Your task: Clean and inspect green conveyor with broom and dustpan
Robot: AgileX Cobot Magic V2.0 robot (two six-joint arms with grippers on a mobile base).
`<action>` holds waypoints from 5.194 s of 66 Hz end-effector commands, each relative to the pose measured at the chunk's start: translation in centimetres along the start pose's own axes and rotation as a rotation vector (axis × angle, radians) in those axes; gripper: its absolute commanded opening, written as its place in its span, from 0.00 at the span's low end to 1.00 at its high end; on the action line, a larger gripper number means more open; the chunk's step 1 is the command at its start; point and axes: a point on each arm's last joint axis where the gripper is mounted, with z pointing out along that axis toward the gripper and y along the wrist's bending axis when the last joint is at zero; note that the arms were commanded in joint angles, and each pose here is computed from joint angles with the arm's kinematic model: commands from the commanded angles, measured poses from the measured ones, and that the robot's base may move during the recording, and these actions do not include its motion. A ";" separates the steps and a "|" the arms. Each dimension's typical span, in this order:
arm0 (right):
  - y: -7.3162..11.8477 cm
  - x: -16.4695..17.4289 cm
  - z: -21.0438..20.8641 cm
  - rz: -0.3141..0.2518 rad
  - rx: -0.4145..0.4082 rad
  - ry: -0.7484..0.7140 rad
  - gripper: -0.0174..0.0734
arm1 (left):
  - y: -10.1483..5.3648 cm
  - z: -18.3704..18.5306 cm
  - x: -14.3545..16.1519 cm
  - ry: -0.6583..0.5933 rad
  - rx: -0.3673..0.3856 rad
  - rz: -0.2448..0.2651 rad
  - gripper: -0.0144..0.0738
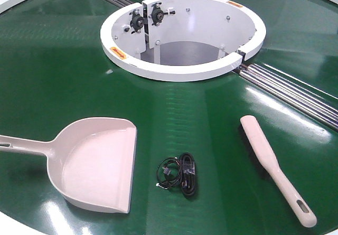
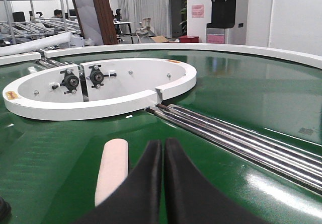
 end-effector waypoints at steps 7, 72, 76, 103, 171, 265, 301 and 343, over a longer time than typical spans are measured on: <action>0.0 -0.1 -0.1 -0.013 -0.002 -0.070 0.18 | 0.0 0.6 -6.6 -0.119 0.002 -0.001 0.15; 0.0 -0.1 -0.1 -0.013 -0.002 -0.069 0.18 | 0.2 8.3 -8.0 0.509 -0.019 -0.011 0.37; 0.0 -0.1 -0.1 -0.013 -0.002 -0.069 0.18 | 0.2 8.3 -7.9 0.526 -0.019 -0.011 0.46; 0.0 -0.1 -0.1 -0.013 -0.002 -0.070 0.18 | 0.2 8.4 -8.1 0.501 -0.022 -0.027 0.76; 0.0 -0.1 -0.1 -0.013 -0.002 -0.069 0.18 | 0.1 23.5 -13.5 1.111 0.318 0.493 0.72; 0.0 -0.1 -0.1 -0.013 -0.003 -0.069 0.18 | -2.8 28.4 -1.8 1.246 1.115 1.144 0.80; 0.0 -0.1 -0.1 -0.013 -0.003 -0.070 0.18 | -2.3 28.9 0.3 1.316 1.140 1.139 0.79; 0.0 -0.1 -0.1 -0.013 -0.003 -0.070 0.18 | -1.2 29.1 2.7 1.428 1.178 1.124 0.60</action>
